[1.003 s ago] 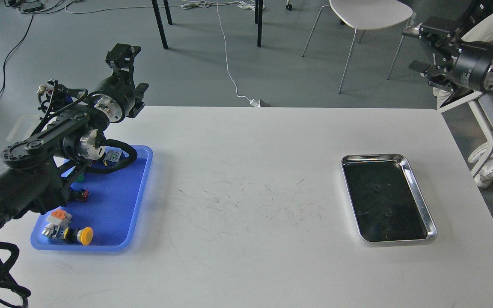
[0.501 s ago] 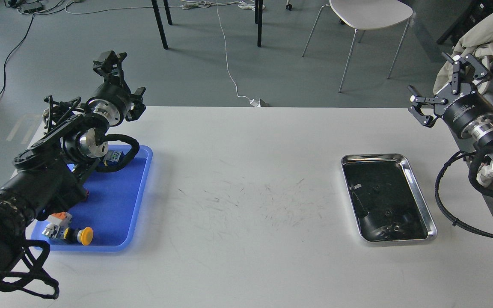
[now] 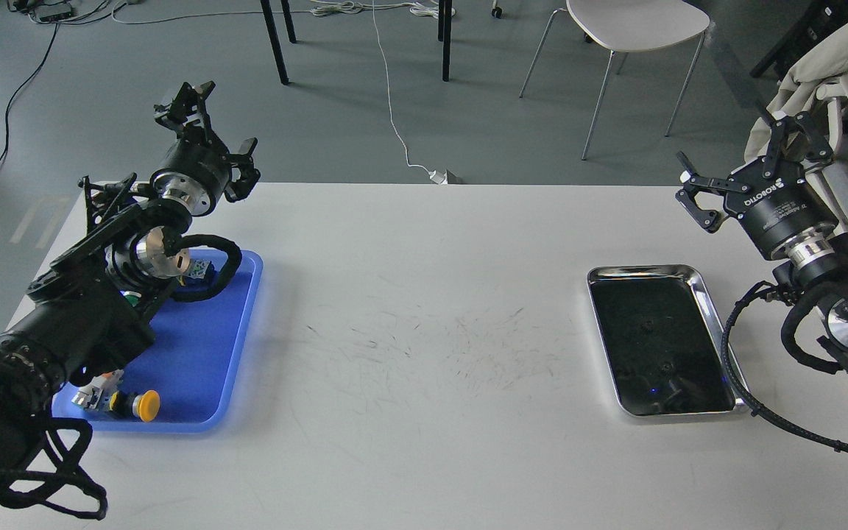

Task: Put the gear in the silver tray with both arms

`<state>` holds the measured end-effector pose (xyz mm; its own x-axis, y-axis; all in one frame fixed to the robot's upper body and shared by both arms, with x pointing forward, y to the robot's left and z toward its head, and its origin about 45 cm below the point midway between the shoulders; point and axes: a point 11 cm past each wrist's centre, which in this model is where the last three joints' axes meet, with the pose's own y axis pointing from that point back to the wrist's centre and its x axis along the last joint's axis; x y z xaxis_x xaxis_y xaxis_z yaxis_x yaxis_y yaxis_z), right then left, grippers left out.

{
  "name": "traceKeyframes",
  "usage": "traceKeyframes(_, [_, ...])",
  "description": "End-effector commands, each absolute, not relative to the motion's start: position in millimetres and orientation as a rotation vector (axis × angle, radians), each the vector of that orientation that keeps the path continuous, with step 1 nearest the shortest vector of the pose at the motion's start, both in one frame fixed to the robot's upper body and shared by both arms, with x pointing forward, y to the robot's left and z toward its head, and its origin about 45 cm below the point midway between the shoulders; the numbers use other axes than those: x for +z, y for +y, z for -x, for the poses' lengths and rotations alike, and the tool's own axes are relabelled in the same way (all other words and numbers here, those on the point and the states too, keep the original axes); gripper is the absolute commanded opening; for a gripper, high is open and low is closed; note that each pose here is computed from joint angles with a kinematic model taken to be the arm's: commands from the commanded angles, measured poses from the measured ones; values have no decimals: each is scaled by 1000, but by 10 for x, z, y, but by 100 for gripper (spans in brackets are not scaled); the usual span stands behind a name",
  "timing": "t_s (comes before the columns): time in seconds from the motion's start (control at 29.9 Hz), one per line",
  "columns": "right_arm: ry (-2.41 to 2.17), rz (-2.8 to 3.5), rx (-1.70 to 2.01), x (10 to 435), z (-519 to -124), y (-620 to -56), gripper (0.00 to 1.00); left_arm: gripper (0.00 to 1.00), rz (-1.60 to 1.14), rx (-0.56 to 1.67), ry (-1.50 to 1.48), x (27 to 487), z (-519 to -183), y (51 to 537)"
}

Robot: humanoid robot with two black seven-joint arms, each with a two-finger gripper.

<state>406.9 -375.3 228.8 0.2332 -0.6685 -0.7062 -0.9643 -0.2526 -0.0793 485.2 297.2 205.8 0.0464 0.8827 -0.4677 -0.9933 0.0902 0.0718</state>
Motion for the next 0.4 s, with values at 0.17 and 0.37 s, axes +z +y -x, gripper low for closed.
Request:
traceKeyframes(0.17, [1529,1963,738,2347,-4108,-3845,99,98,377,1471,501,2024,-4796,3125])
traceKeyframes(0.37, [1544,1960,738,2339,-4105,-3865,99,98,376,1471,502,1994,-4771,3155])
